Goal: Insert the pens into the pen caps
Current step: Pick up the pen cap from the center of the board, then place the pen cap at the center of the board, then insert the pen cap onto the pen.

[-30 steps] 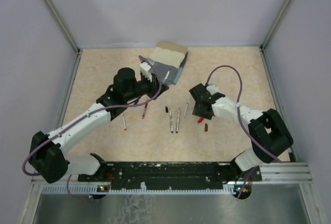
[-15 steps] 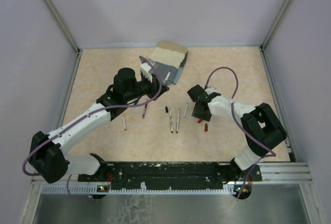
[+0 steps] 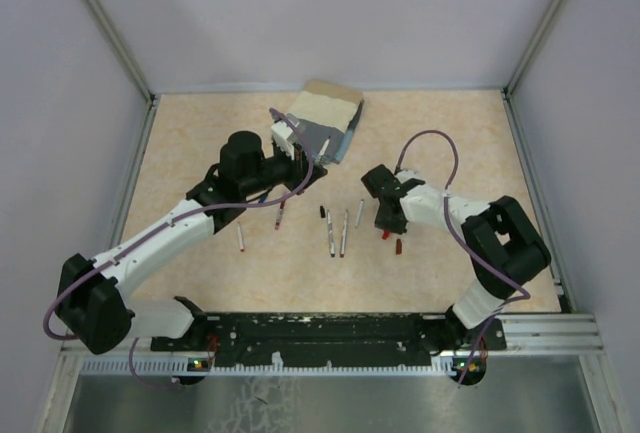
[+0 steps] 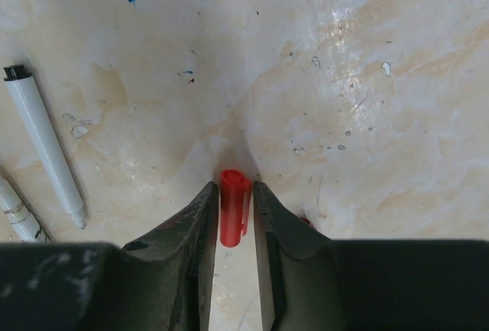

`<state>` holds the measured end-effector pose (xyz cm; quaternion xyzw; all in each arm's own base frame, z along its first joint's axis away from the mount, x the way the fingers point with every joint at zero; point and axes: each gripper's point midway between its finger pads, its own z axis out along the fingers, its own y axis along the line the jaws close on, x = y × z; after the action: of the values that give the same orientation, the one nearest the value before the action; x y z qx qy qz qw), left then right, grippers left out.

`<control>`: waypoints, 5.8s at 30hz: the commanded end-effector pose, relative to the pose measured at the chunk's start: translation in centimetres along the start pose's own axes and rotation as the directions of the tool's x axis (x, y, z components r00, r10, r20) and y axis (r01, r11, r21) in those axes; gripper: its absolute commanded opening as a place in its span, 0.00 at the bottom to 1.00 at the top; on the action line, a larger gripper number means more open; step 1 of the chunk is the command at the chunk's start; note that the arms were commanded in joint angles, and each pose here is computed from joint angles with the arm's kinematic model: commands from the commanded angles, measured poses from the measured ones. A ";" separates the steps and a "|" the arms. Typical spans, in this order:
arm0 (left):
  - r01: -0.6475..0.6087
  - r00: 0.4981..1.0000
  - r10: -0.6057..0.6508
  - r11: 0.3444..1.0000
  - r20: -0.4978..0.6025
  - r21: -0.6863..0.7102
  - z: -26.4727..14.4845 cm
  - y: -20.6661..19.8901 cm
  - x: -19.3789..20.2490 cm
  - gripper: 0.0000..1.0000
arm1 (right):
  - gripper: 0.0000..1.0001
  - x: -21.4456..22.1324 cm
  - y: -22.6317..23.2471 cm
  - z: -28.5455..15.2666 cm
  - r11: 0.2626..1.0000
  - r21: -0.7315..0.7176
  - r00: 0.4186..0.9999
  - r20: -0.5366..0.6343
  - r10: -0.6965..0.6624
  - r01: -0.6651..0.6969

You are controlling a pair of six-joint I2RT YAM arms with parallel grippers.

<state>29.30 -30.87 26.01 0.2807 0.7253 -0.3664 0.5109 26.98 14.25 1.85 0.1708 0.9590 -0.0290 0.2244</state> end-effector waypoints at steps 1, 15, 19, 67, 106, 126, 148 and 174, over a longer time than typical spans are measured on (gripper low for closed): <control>-0.021 1.000 0.021 1.000 0.010 0.007 -0.2 0.0 -0.3 0.00 | 0.22 -0.7 0.0 0.8 1.000 0.009 1.000 0.021 0.001 -0.001; -0.019 1.000 0.019 1.000 0.011 0.006 -0.2 0.0 -0.3 0.00 | 0.03 -2.1 1.3 -1.7 0.988 -0.113 0.993 0.069 -0.094 0.102; -0.017 1.000 0.017 1.000 0.009 0.008 -0.2 0.0 -0.2 0.00 | 0.00 -2.9 1.7 -3.0 0.981 -0.161 0.989 0.115 -0.088 0.106; 0.202 0.974 -0.194 0.977 0.115 -0.067 -0.7 0.9 0.1 0.00 | 0.39 -2.5 2.7 -5.8 0.921 -0.376 0.980 0.198 -0.028 0.103; 0.616 0.661 -0.646 0.757 0.382 0.216 -2.2 0.0 -3.7 0.00 | 0.78 -13.6 10.5 -36.6 0.110 -0.922 0.475 0.290 0.831 0.370; 0.674 0.598 -0.724 0.686 0.343 0.274 -3.1 -0.5 -4.4 0.00 | 0.80 -14.0 10.9 -38.1 0.074 -0.930 0.503 0.260 0.824 0.360; 0.671 0.598 -0.718 0.691 0.355 0.269 -3.5 -0.4 -4.5 0.00 | 0.81 -13.6 10.2 -37.9 0.022 -0.934 0.487 0.205 0.849 0.355; 0.651 0.689 -0.655 0.747 0.310 0.133 -1.5 0.7 -4.1 0.00 | 0.82 -13.5 5.7 -36.4 -0.004 -0.928 0.331 0.129 0.935 0.372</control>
<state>29.25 -28.86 29.05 -0.0840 0.6582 -0.5981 0.4494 26.27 24.30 36.80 0.1502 0.4175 0.5871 0.6771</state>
